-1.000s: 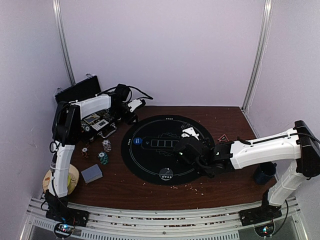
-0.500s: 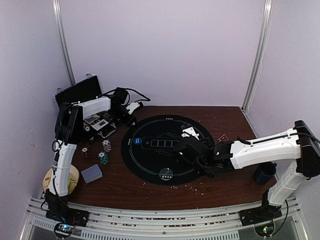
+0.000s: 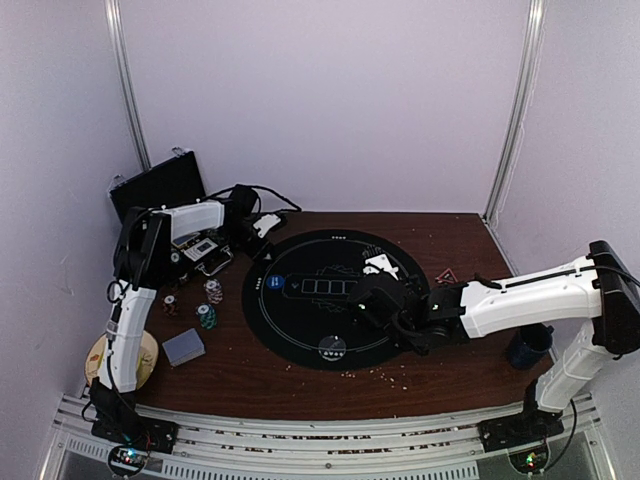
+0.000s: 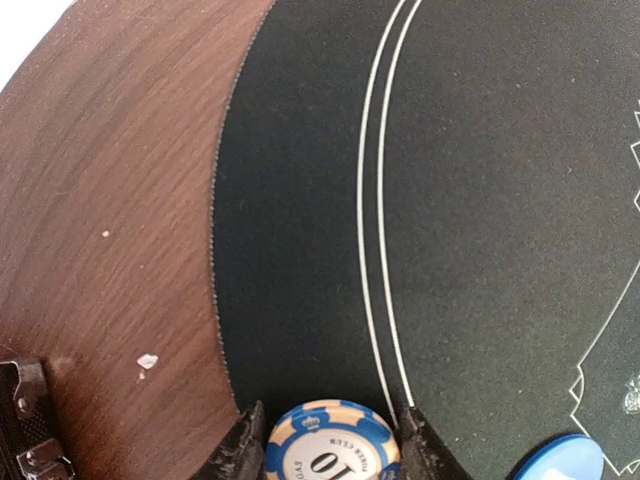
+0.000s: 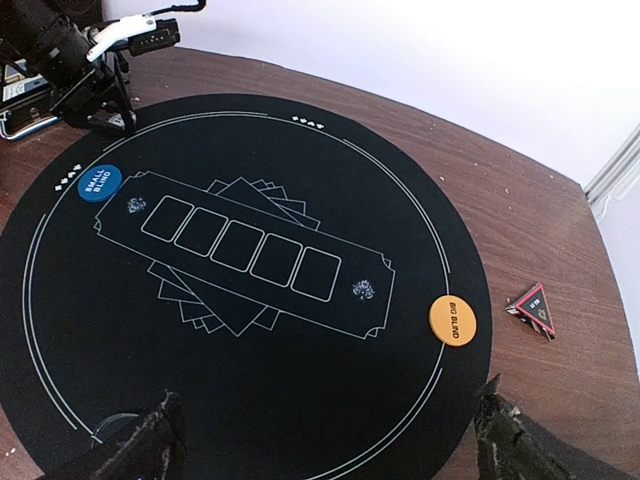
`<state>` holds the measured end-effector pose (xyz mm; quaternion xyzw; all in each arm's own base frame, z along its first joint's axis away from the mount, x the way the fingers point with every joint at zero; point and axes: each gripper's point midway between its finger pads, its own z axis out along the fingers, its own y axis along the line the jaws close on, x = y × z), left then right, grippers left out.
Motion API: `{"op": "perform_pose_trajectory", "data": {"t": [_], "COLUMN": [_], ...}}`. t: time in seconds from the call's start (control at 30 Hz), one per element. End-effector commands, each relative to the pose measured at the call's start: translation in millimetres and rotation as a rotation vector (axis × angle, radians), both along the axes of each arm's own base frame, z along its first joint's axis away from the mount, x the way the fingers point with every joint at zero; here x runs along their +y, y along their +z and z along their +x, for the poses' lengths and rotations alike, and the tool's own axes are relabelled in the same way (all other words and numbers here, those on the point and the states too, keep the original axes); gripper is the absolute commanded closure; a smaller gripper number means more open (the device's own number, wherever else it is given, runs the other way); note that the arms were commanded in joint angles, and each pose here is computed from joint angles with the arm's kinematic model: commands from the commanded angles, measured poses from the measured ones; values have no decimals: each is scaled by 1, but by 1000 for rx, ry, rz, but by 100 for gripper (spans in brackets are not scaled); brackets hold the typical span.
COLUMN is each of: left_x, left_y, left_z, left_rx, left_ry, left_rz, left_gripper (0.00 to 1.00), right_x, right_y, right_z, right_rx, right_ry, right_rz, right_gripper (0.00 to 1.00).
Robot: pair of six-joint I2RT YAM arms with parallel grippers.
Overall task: Distribute texas hold em gaming equipment
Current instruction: Place the poker chips pile at the small blind area.
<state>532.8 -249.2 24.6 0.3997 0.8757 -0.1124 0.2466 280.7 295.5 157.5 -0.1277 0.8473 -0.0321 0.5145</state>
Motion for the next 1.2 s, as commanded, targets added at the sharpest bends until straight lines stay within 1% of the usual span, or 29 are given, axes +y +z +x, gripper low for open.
{"op": "perform_pose_trajectory", "data": {"t": [0.0,0.1,0.27,0.5,0.67,1.0,1.07,1.17], "left_x": [-3,0,1,1,-2,1,2,3], "left_y": [26,30,24,14,11,2,2,4], "left_z": [-6,-5,4,11,10,10,10,12], "left_rx": [-39,-60,-68,-67,-58,-49,-49,-57], "left_ry": [-12,-6,8,19,15,18,17,23], "left_rz": [-44,-38,-25,-12,-23,-4,-1,6], "left_gripper": [71,70,70,68,68,66,62,42], "right_x": [-4,-3,-4,-3,-2,-2,-2,-2], "right_y": [2,0,0,-1,-3,-3,-3,-2], "right_z": [3,2,3,3,3,3,3,3], "right_rx": [-16,-12,-13,-10,-7,-8,-8,-8], "right_ry": [-21,-17,-22,-17,-16,-16,-17,-15], "right_rz": [1,-3,-5,-6,-13,-12,-12,-10], "right_gripper": [0,0,0,0,0,0,0,0]}}
